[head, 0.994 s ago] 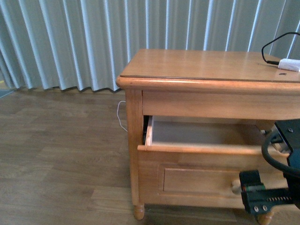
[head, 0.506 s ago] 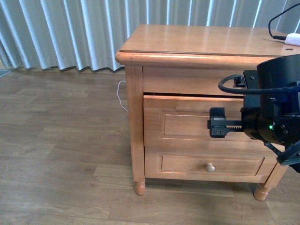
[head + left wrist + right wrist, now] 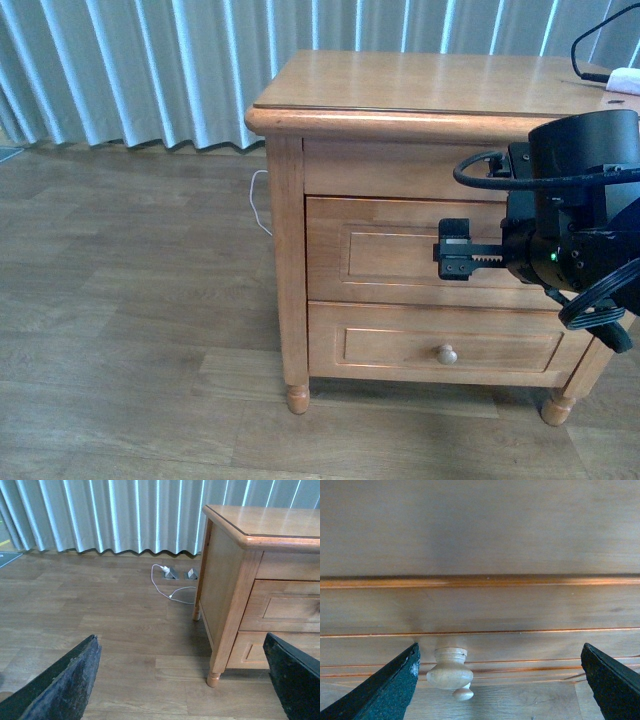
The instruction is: Place pink marker in drawer with both arms
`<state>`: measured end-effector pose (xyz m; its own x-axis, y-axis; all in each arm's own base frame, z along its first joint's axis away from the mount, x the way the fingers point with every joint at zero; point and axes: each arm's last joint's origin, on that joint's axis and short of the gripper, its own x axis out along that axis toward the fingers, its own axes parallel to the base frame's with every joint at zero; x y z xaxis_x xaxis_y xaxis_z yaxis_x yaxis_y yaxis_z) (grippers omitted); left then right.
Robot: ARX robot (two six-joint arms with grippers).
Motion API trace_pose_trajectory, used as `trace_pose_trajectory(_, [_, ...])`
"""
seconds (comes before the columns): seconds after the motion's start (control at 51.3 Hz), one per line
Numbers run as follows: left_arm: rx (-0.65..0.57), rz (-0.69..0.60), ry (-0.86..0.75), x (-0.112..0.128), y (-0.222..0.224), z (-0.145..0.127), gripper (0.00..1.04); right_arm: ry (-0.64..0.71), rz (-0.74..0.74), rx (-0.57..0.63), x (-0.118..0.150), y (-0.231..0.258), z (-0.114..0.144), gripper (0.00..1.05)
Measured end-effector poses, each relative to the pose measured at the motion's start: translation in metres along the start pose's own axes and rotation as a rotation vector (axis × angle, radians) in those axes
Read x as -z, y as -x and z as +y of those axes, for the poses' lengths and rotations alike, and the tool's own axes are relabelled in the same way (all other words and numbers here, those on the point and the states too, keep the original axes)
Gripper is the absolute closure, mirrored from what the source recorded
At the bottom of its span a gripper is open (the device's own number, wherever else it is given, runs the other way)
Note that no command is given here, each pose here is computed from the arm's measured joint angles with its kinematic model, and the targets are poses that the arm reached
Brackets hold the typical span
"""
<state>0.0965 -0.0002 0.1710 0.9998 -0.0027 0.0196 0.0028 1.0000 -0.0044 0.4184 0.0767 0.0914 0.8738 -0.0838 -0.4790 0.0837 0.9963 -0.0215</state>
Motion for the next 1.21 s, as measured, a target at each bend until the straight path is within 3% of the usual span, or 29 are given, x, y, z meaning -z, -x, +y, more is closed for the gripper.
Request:
trace_pose_trajectory(0.253, [0.0, 0.0, 0.0, 0.0, 0.0, 0.0, 0.06, -0.048, -0.046, -0.056, -0.012, 0.056, -0.011, 0.09])
trace_pose_trajectory(0.429, [0.0, 0.0, 0.0, 0.0, 0.0, 0.0, 0.06, -0.053, -0.046, -0.142, -0.016, 0.148, -0.033, 0.09])
trace_pose_trajectory(0.76, [0.0, 0.0, 0.0, 0.0, 0.0, 0.0, 0.06, -0.093, -0.162, -0.206, -0.045, 0.268, -0.077, 0.09])
trace_pose_trajectory(1.013, [0.0, 0.0, 0.0, 0.0, 0.0, 0.0, 0.06, -0.067, -0.196, -0.207, -0.049, 0.293, -0.085, 0.09])
trace_pose_trajectory(1.071, [0.0, 0.0, 0.0, 0.0, 0.0, 0.0, 0.06, -0.044, -0.298, -0.144, -0.048, 0.292, -0.086, 0.16])
trace_pose_trajectory(1.11, [0.0, 0.0, 0.0, 0.0, 0.0, 0.0, 0.06, -0.034, -0.431, -0.108, -0.042, 0.294, -0.088, 0.26])
trace_pose_trajectory(1.208, [0.0, 0.0, 0.0, 0.0, 0.0, 0.0, 0.06, -0.016, -0.509, -0.115, -0.023, 0.295, -0.095, 0.44])
